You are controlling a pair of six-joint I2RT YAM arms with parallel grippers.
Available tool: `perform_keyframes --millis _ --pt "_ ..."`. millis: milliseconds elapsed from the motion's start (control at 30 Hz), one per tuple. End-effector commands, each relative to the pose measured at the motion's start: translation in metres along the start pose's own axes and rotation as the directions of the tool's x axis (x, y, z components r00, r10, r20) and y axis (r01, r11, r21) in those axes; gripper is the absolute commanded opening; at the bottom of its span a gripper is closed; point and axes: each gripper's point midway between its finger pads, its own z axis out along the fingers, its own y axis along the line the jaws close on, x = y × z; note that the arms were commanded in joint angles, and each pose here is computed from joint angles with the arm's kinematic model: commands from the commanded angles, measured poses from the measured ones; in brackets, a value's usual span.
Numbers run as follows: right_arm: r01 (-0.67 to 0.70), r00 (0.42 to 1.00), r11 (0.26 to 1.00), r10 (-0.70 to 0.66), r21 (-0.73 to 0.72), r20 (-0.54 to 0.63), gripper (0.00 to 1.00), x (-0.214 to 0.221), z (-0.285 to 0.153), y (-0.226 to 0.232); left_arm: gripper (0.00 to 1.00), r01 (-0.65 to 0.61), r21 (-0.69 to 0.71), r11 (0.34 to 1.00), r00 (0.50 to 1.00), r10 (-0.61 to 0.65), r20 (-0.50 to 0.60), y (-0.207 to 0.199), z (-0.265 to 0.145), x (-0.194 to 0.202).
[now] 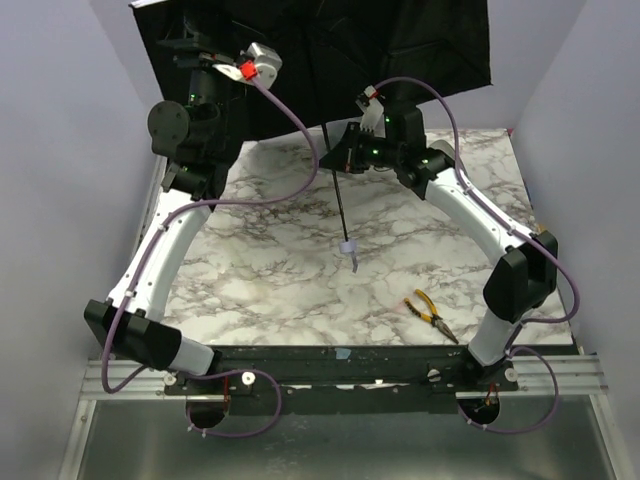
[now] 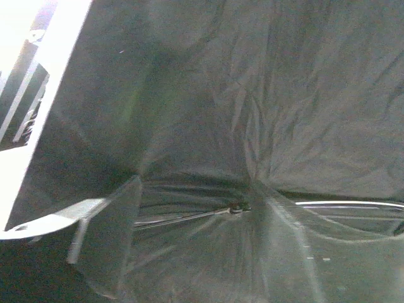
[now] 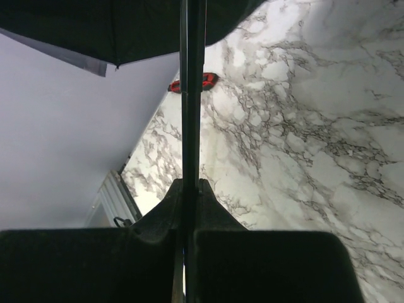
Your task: Open the umbrella
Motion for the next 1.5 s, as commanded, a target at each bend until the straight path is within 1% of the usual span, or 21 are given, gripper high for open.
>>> perform_keyframes --millis 0,100,167,200,233,267,300,333,400,433,567,667,767,900,1000,1167,1233,1267,1300,1367,1467 --pt "0.137 0.988 0.990 -0.136 -0.016 0.068 0.01 -0.017 -0.018 0.020 0.60 -0.002 -0.015 1.000 0.995 0.000 -0.097 0.002 0.008 0.025" --pt "0.178 0.982 0.984 -0.175 -0.031 0.072 0.01 -0.018 -0.018 0.030 0.50 -0.009 0.212 0.977 1.000 0.007 0.008 -0.046 -0.005 0.015" --pt "0.192 0.979 0.980 -0.189 -0.042 0.074 0.01 -0.019 -0.018 0.034 0.47 -0.015 0.325 0.945 0.999 0.002 0.041 -0.072 -0.018 0.013" --pt "0.202 0.977 0.978 -0.198 -0.046 0.077 0.01 -0.019 -0.018 0.036 0.45 -0.035 0.369 0.929 0.998 0.016 0.056 -0.082 -0.024 0.014" --pt "0.207 0.976 0.977 -0.203 -0.046 0.079 0.01 -0.020 -0.019 0.037 0.44 -0.068 0.407 0.911 0.995 0.029 0.100 -0.092 -0.032 0.010" --pt "0.209 0.975 0.977 -0.205 -0.047 0.080 0.01 -0.020 -0.020 0.038 0.44 -0.135 0.456 0.880 0.984 0.064 0.166 -0.109 -0.045 0.008" --pt "0.213 0.975 0.976 -0.209 -0.050 0.078 0.01 -0.020 -0.020 0.039 0.43 -0.212 0.466 0.859 0.968 0.118 0.223 -0.117 -0.052 0.009" --pt "0.218 0.974 0.974 -0.214 -0.054 0.076 0.01 -0.019 -0.020 0.041 0.42 -0.247 0.483 0.840 0.957 0.133 0.258 -0.128 -0.060 0.010" --pt "0.229 0.972 0.972 -0.225 -0.056 0.071 0.01 -0.017 -0.020 0.042 0.41 -0.315 0.559 0.767 0.931 0.136 0.338 -0.145 -0.075 0.009" --pt "0.239 0.969 0.969 -0.236 -0.053 0.068 0.01 -0.015 -0.020 0.043 0.41 -0.336 0.579 0.743 0.922 0.136 0.361 -0.151 -0.079 0.010" --pt "0.253 0.967 0.967 -0.251 -0.041 0.055 0.01 -0.009 -0.017 0.042 0.41 -0.403 0.570 0.716 0.892 0.167 0.420 -0.159 -0.079 0.012" --pt "0.264 0.964 0.964 -0.262 -0.031 0.051 0.01 -0.006 -0.017 0.043 0.40 -0.424 0.507 0.751 0.885 0.223 0.409 -0.151 -0.063 0.015" --pt "0.259 0.965 0.966 -0.259 -0.002 0.051 0.01 -0.004 -0.018 0.038 0.38 -0.431 0.409 0.804 0.886 0.292 0.361 -0.134 -0.048 0.017" --pt "0.252 0.965 0.966 -0.255 0.050 0.055 0.01 -0.004 -0.021 0.029 0.34 -0.404 0.336 0.851 0.911 0.343 0.228 -0.109 -0.032 0.033" --pt "0.270 0.960 0.960 -0.274 0.071 0.057 0.01 -0.005 -0.026 0.027 0.32 -0.422 0.293 0.858 0.906 0.405 0.121 -0.087 -0.027 0.058" --pt "0.292 0.954 0.952 -0.297 0.091 0.044 0.00 -0.003 -0.032 0.024 0.28 -0.479 0.297 0.826 0.859 0.510 -0.033 -0.060 -0.026 0.110" --pt "0.294 0.953 0.949 -0.300 0.114 0.039 0.00 -0.002 -0.036 0.020 0.24 -0.498 0.275 0.823 0.840 0.536 -0.083 -0.044 -0.022 0.124" --pt "0.296 0.953 0.947 -0.302 0.123 0.034 0.00 -0.002 -0.037 0.017 0.20 -0.501 0.264 0.824 0.837 0.539 -0.096 -0.037 -0.018 0.127" --pt "0.297 0.952 0.946 -0.303 0.129 0.031 0.00 -0.002 -0.039 0.016 0.19 -0.506 0.256 0.824 0.825 0.549 -0.135 -0.028 -0.016 0.135" --pt "0.299 0.952 0.943 -0.305 0.145 0.024 0.00 -0.001 -0.040 0.011 0.18 -0.514 0.247 0.822 0.814 0.558 -0.162 -0.019 -0.013 0.142" --pt "0.300 0.952 0.945 -0.306 0.129 0.028 0.00 -0.002 -0.039 0.013 0.19 -0.494 0.283 0.822 0.827 0.545 -0.137 -0.029 -0.017 0.144"
